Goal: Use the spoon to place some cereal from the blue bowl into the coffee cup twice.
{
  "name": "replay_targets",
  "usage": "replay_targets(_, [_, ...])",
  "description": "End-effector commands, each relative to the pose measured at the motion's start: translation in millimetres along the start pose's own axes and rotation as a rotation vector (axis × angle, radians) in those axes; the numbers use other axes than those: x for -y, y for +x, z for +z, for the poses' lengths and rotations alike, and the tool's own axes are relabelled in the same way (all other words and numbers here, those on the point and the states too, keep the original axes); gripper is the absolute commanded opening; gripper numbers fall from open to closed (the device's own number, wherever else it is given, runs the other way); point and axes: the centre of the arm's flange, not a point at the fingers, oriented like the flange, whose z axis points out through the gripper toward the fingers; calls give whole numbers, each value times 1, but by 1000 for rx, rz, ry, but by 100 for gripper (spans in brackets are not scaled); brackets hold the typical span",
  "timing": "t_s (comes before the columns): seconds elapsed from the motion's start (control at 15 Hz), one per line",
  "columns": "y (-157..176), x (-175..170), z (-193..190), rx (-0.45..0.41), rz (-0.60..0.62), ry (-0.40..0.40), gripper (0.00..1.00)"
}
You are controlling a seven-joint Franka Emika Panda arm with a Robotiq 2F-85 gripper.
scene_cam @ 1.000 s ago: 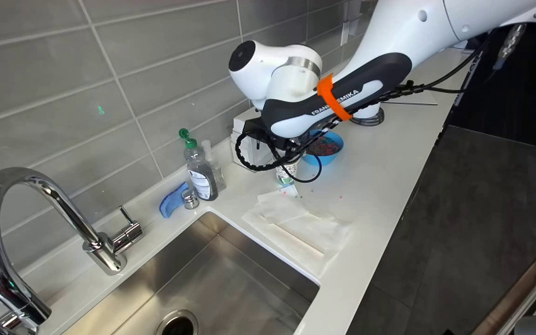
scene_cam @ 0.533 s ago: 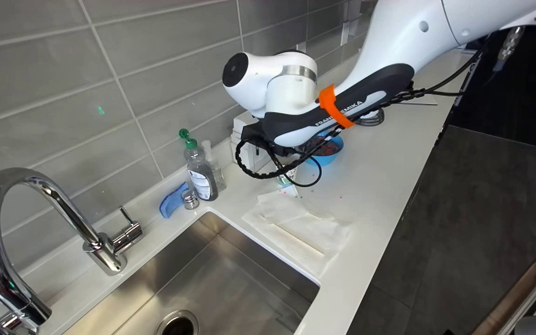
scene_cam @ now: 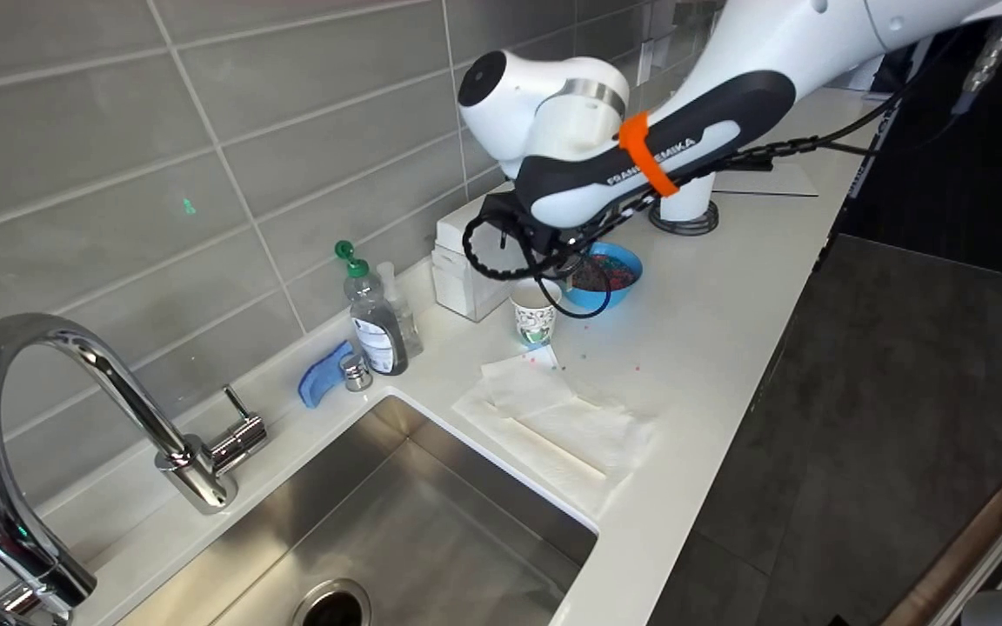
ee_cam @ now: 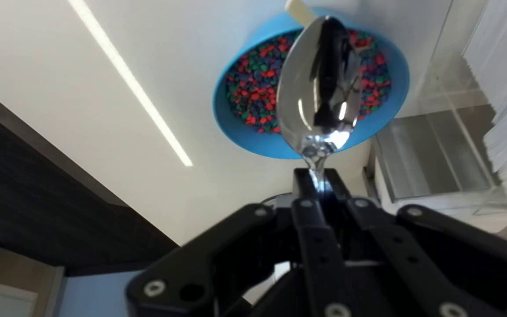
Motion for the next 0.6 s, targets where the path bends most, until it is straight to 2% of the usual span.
replay_targets(0.0, [64, -8, 28, 108, 161, -60, 2])
replay_targets(0.27, [103, -9, 69, 230, 291, -93, 2])
replay_targets(0.53, [108, -12, 113, 329, 349, -33, 2])
